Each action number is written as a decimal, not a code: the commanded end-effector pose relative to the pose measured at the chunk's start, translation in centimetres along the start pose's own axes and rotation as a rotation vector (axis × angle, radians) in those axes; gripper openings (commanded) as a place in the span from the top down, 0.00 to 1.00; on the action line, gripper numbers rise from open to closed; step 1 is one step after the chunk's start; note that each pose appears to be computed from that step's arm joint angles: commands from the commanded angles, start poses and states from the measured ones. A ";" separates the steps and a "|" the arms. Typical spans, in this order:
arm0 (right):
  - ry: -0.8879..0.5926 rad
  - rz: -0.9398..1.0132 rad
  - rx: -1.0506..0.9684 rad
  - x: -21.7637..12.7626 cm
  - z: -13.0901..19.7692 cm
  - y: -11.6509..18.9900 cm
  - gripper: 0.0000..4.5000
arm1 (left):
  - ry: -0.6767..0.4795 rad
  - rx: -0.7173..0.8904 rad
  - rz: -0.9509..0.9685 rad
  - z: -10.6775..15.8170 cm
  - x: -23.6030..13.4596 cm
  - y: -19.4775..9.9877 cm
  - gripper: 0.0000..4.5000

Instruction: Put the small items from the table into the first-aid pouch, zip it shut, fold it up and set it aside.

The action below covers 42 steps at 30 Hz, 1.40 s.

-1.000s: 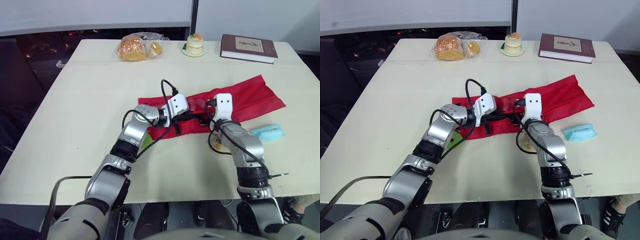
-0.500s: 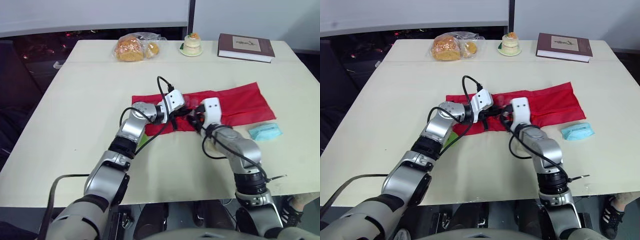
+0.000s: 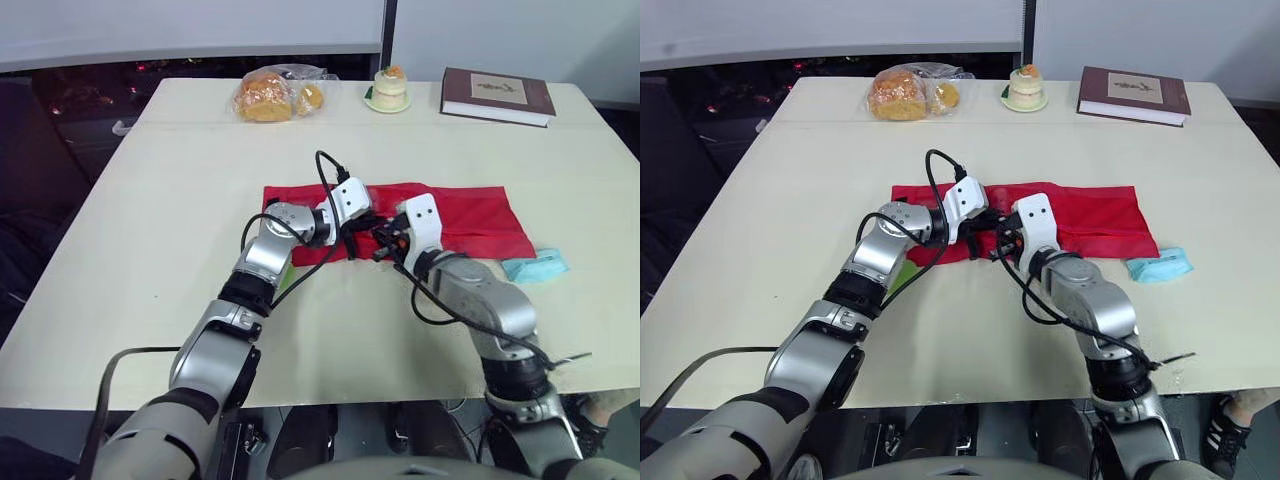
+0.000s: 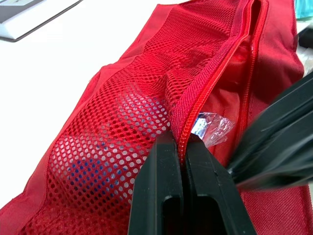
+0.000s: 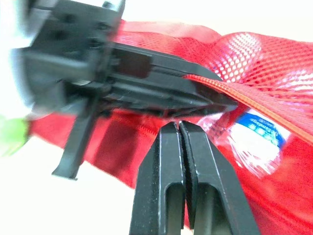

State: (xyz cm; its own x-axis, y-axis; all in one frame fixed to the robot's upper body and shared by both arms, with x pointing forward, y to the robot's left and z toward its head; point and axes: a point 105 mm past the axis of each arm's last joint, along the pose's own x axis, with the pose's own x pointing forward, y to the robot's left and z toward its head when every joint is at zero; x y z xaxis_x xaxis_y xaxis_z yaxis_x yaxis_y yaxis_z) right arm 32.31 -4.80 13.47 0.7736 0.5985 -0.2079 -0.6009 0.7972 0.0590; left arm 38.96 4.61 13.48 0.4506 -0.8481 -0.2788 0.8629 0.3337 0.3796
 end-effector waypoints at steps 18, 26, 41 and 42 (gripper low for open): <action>-0.009 -0.203 -0.132 3.2 -0.2 -3.8 0.98 | -0.039 0.017 -0.005 1.2 0.0 -0.1 1.00; -0.095 -0.179 -0.160 2.7 -0.2 -3.2 0.98 | -0.035 0.018 -0.010 1.0 0.0 -0.3 1.00; -0.199 0.067 -0.389 -11.7 2.4 -3.0 0.98 | -0.039 0.004 -0.008 0.7 0.1 -0.6 1.00; -0.198 0.041 -0.395 -12.6 2.4 -3.7 0.98 | -0.039 0.003 -0.008 0.7 0.1 -0.6 1.00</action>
State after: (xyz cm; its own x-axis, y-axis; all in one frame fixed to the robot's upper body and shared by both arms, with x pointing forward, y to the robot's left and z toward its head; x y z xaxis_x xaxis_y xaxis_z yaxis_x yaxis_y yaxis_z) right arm 25.84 -14.21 16.28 0.7427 0.6640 -0.0867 -0.6585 0.7007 -0.2748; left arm 38.32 4.24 12.61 0.4338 -0.8558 -0.2819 0.8767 0.3288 0.3510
